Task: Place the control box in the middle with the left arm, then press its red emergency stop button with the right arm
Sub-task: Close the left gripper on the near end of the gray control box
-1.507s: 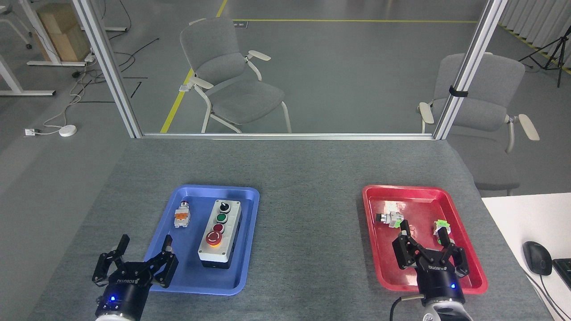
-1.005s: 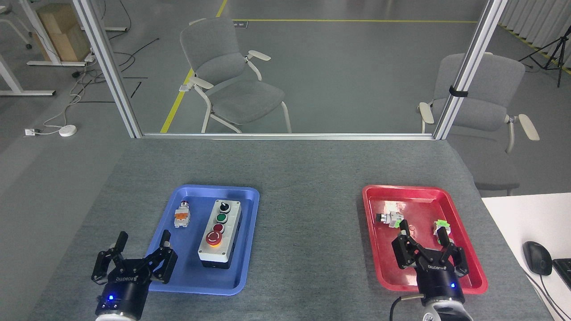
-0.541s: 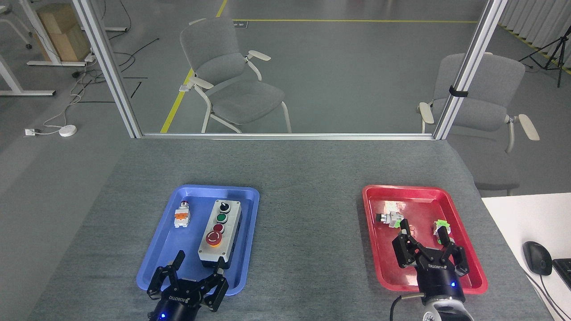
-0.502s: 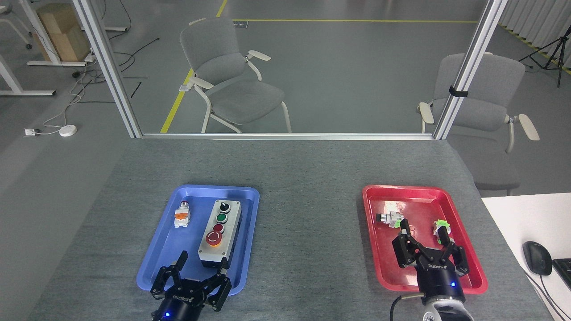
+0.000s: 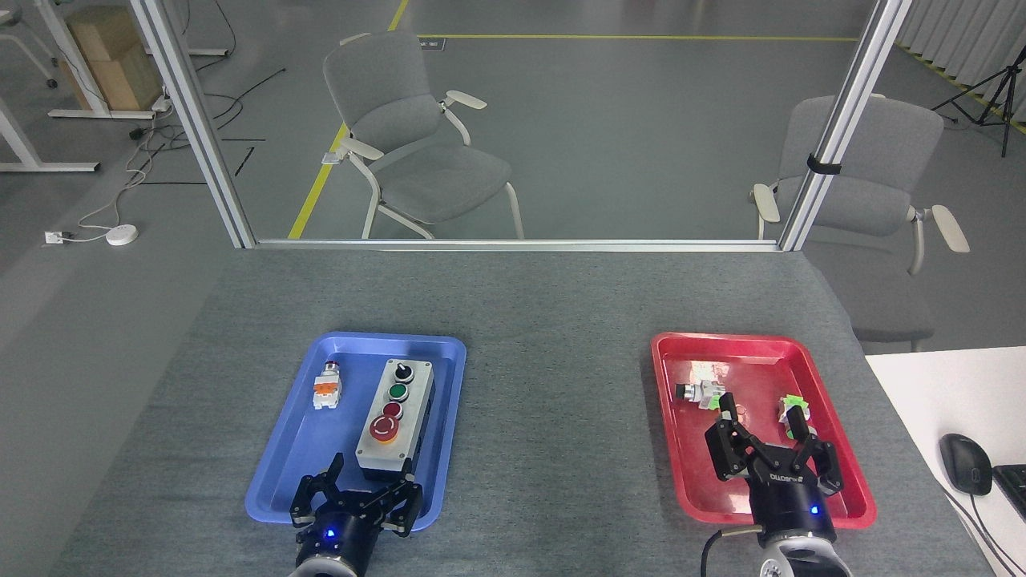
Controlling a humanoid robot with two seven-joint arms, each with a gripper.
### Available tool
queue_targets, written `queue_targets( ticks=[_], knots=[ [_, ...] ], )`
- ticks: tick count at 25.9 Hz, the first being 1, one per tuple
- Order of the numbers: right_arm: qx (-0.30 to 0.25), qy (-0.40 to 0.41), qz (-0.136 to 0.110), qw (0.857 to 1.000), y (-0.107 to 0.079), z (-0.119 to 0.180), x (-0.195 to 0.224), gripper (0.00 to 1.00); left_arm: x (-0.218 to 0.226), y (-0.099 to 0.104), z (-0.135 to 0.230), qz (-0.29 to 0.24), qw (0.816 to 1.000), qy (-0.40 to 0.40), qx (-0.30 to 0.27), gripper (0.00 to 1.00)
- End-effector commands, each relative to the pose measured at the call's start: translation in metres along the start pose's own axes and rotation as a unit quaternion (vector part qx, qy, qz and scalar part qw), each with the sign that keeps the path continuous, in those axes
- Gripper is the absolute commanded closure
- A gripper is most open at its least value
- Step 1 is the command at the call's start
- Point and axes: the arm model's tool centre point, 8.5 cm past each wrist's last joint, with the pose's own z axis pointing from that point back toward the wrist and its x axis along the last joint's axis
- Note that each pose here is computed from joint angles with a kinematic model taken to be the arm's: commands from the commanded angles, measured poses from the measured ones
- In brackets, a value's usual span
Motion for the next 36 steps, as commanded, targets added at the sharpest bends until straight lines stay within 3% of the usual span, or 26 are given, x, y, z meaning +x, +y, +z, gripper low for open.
queue_targets(
  ticks=[1, 10, 27, 28, 35, 36],
  knots=[
    [0.001, 0.001, 0.000, 1.000, 0.000, 0.000, 0.000, 0.00, -0.001, -0.002, -0.004, -0.001, 1.000, 0.003, -0.005, 0.01],
    [0.001, 0.001, 0.000, 1.000, 0.000, 0.000, 0.000, 0.00, 0.005, -0.017, -0.019, 0.003, 0.999, 0.006, -0.040, 0.01],
    [0.000, 0.001, 0.000, 1.000, 0.000, 0.000, 0.000, 0.00, 0.004, 0.000, -0.057, -0.002, 0.999, 0.020, -0.041, 0.02],
    [0.000, 0.000, 0.000, 1.000, 0.000, 0.000, 0.000, 0.00, 0.004, 0.001, -0.058, -0.002, 0.999, 0.020, -0.040, 0.08],
    [0.000, 0.000, -0.001, 1.000, 0.000, 0.000, 0.001, 0.00, 0.005, 0.004, -0.059, 0.002, 0.999, -0.005, -0.039, 0.98],
    [0.000, 0.000, -0.001, 1.000, 0.000, 0.000, 0.001, 0.00, 0.006, 0.004, -0.058, 0.004, 0.999, -0.013, -0.038, 1.00]
  ],
)
